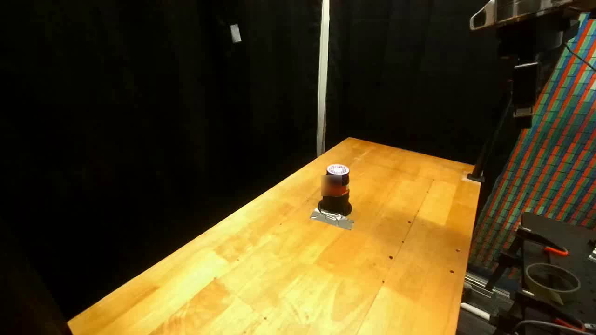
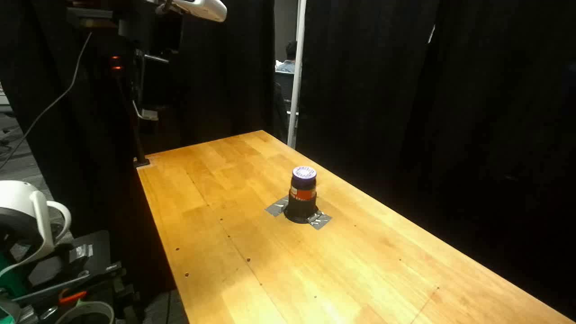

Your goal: Put the rubber band around the brown cup

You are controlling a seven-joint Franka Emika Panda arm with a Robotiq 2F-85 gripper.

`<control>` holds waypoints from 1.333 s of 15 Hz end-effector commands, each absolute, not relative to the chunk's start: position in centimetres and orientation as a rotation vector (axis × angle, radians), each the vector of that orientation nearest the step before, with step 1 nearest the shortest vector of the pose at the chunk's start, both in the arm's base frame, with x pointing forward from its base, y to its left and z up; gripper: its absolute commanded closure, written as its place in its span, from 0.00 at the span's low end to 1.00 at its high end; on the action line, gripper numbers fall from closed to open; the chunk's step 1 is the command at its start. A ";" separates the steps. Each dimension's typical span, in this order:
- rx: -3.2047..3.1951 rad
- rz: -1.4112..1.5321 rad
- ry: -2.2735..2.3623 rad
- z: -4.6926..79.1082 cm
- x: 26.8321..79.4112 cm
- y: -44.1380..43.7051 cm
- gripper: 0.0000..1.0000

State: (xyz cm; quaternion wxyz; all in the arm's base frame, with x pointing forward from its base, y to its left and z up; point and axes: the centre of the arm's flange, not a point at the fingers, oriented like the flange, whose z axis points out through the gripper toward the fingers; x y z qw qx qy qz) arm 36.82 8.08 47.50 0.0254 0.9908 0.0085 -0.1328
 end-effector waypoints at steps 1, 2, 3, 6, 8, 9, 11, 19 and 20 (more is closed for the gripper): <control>3.065 -0.404 0.027 47.7 36.9 8.1 0.00; 3.066 -0.397 0.027 47.9 36.9 8.1 0.00; 3.067 -0.392 0.027 48.0 36.9 8.1 0.00; 3.073 -0.375 0.123 47.2 39.0 7.6 0.00; 3.083 -0.339 0.246 46.2 42.8 7.1 0.00; 3.089 -0.317 0.286 45.8 44.3 6.9 0.00; 3.109 -0.266 0.371 44.8 48.9 6.4 0.00; 3.166 -0.359 0.419 39.0 63.8 6.3 0.00; 3.173 -0.362 0.434 38.2 65.4 6.5 0.00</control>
